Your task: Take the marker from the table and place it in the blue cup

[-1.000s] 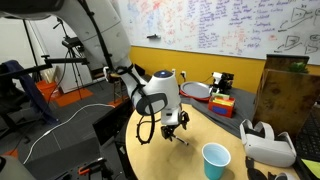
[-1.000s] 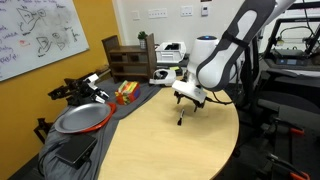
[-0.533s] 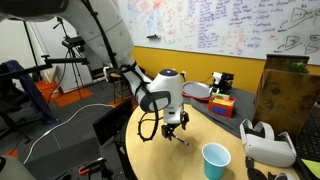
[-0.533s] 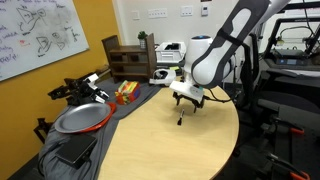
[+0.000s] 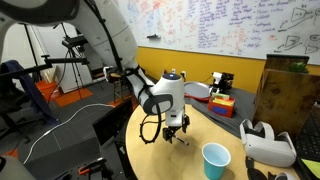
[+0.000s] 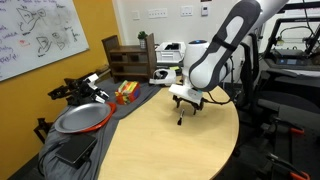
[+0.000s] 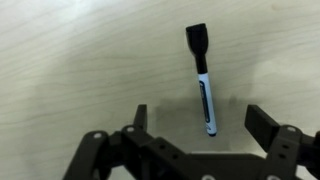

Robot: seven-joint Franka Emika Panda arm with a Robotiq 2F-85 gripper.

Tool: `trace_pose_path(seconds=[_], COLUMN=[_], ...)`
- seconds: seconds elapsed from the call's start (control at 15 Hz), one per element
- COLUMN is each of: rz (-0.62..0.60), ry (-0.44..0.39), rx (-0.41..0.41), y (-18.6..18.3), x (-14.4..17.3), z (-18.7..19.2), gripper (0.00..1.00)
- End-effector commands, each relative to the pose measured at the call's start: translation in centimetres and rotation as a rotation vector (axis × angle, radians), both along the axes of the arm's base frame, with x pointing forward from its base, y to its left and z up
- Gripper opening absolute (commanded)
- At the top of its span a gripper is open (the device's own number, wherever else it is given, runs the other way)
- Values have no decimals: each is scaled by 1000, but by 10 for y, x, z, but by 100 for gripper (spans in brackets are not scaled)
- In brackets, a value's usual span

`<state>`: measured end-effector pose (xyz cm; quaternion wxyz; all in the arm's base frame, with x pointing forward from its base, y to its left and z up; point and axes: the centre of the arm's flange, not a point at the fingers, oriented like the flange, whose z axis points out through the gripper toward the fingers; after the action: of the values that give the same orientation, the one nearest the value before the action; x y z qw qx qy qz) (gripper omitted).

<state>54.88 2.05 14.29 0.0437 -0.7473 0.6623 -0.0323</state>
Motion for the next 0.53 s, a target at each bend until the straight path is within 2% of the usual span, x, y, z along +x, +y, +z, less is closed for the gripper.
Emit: trace_pose_path(seconds=[0.0,0.33,0.47], rz=[12,19,26], ry=[20,24,23], rx=[-13,-26,-27], y=[-2,-2,0], x=[14,21,24], z=[-9,-17,-19], gripper=[100,100,95])
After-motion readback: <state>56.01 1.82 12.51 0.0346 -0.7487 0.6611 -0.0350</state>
